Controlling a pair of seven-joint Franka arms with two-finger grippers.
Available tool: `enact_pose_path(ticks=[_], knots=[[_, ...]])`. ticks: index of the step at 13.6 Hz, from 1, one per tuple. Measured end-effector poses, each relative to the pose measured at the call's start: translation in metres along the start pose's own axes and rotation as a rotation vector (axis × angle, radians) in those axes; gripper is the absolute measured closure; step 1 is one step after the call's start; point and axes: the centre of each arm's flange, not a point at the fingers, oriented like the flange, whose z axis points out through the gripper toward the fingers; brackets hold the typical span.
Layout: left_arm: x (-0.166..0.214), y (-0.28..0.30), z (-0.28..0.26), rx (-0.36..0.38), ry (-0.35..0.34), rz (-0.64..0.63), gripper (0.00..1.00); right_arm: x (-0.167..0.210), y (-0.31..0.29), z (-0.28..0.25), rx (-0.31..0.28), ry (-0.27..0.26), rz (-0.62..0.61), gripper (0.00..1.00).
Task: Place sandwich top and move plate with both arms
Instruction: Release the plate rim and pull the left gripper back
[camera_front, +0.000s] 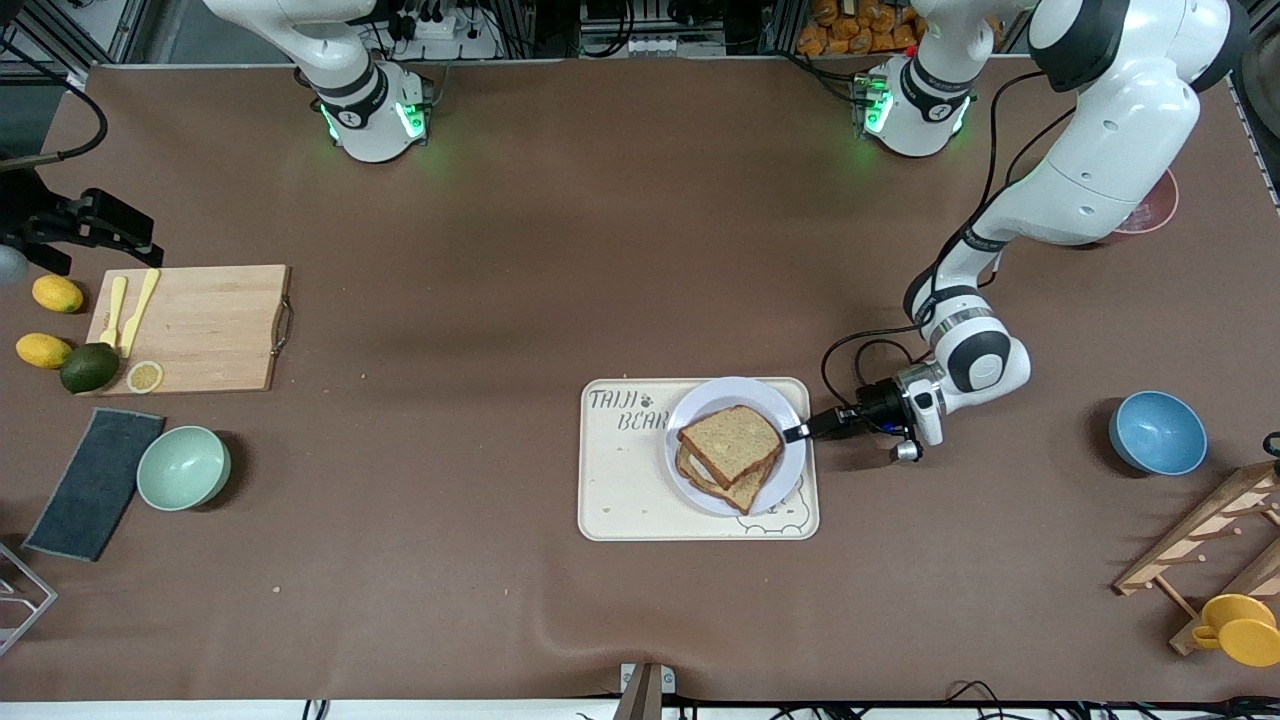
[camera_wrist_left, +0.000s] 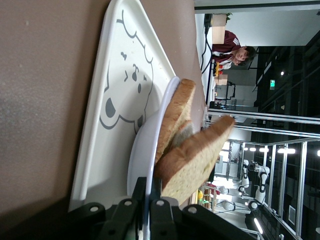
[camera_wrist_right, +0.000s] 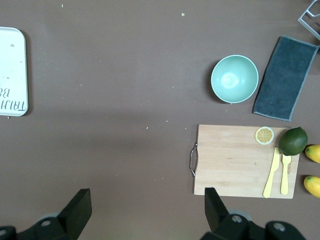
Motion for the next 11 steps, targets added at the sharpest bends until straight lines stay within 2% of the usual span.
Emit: enact_pose_path(ticks=[2,4,9,10,11], knots=[[0.001,0.001,0.000,0.007,-0.009,0.001,0.78,0.000,0.000,0.000,0.000,-0.003,0.000,0.00],[0.006,0.004,-0.006,0.030,-0.034,0.013,0.59,0.000,0.000,0.000,0.000,-0.003,0.000,0.00],[0.018,0.014,-0.021,0.035,-0.055,-0.013,0.08,0.000,0.001,0.000,0.000,-0.004,0.002,0.00],[0.020,0.017,-0.023,0.046,-0.057,-0.019,0.00,-0.001,0.001,0.000,0.000,-0.004,0.002,0.00],[0.022,0.020,-0.026,0.061,-0.061,-0.026,0.00,-0.001,0.001,0.000,0.000,-0.005,0.003,0.00]])
